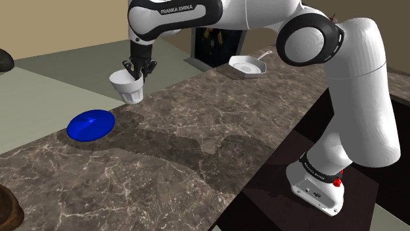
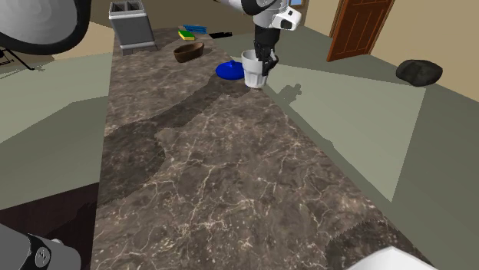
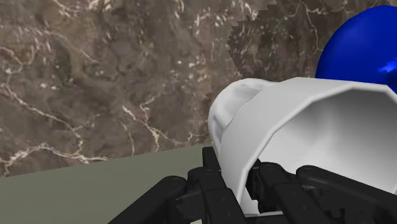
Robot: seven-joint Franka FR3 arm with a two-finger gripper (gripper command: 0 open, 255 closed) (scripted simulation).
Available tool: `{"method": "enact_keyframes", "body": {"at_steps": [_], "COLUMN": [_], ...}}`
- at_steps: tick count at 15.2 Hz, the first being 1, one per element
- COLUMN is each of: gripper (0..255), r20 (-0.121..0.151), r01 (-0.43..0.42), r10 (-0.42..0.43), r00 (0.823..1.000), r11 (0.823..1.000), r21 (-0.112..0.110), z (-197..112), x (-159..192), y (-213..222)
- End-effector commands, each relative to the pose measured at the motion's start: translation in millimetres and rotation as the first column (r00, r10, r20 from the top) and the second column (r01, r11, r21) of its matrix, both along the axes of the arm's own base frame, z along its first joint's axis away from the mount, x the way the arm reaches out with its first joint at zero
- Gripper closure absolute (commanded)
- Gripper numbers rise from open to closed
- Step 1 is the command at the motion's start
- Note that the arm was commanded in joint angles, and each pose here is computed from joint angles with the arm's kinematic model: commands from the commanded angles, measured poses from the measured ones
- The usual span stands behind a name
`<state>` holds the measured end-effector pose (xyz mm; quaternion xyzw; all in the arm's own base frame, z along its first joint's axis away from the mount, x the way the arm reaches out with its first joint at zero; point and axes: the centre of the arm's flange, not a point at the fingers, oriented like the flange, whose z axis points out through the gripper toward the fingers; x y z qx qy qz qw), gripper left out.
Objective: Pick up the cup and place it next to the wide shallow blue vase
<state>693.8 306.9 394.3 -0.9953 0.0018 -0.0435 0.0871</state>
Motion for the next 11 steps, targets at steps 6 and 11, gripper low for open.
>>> {"method": "enact_keyframes", "body": {"at_steps": [6, 11], "gripper": [255, 255], "r20": [0.001, 0.001], "r01": [0.0, 0.0], "r10": [0.0, 0.0], "r00": [1.0, 1.0], "r11": [1.0, 1.0], "r21": [0.001, 0.001], "z": [-37.3, -37.3], "x": [-0.5, -0.5], "y": [0.7, 0.7]}}
